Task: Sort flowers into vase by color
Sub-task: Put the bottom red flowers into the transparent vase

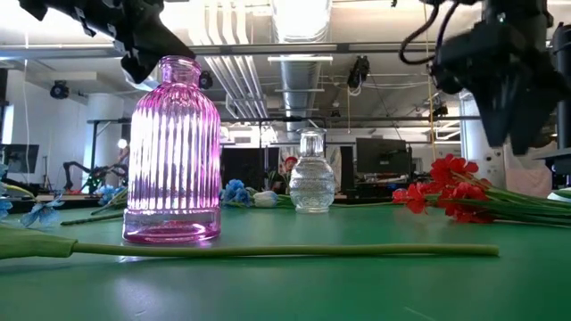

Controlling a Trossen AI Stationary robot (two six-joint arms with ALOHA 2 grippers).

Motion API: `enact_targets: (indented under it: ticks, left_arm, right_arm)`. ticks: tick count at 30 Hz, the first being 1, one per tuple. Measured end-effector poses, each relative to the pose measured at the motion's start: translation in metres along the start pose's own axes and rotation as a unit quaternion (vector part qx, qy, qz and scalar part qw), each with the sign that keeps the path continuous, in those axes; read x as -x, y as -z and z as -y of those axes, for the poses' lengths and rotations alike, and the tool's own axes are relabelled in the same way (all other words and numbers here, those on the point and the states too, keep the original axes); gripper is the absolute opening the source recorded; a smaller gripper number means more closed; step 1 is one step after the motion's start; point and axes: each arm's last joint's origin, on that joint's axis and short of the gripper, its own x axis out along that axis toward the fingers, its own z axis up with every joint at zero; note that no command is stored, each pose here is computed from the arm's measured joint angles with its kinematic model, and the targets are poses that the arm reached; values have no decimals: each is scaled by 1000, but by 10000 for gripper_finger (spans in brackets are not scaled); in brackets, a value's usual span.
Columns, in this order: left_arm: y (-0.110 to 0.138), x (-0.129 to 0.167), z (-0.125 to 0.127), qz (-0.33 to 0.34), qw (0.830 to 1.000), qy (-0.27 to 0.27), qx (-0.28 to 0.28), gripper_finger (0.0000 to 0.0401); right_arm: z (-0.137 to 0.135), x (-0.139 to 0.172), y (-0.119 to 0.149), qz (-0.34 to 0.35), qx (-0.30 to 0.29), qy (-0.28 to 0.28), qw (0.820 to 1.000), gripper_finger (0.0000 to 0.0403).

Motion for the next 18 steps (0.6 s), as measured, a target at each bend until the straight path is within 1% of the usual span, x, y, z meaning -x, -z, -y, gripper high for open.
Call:
enact_targets:
  ticks: [3,6,10,14,18]
  left_arm:
    - [0,-2,0,-4,1000,-2,-1,0]
    - [2,-6,1,-11,1000,-4,-3,0]
    - [4,-10,1,-19,999,-8,26,0]
    - [5,-13,1,-24,999,-10,19,0]
    - [5,-15,2,-23,1000,-10,9,0]
  right_arm:
    - [-7,-16,3,-10,7,29,1000,283]
    - [-13,-28,3,-15,12,41,999,294]
    - [-17,-43,2,-22,18,63,998,301]
    - [-23,-54,1,-21,23,60,998,299]
    - [-31,-65,-2,-17,31,44,998,287]
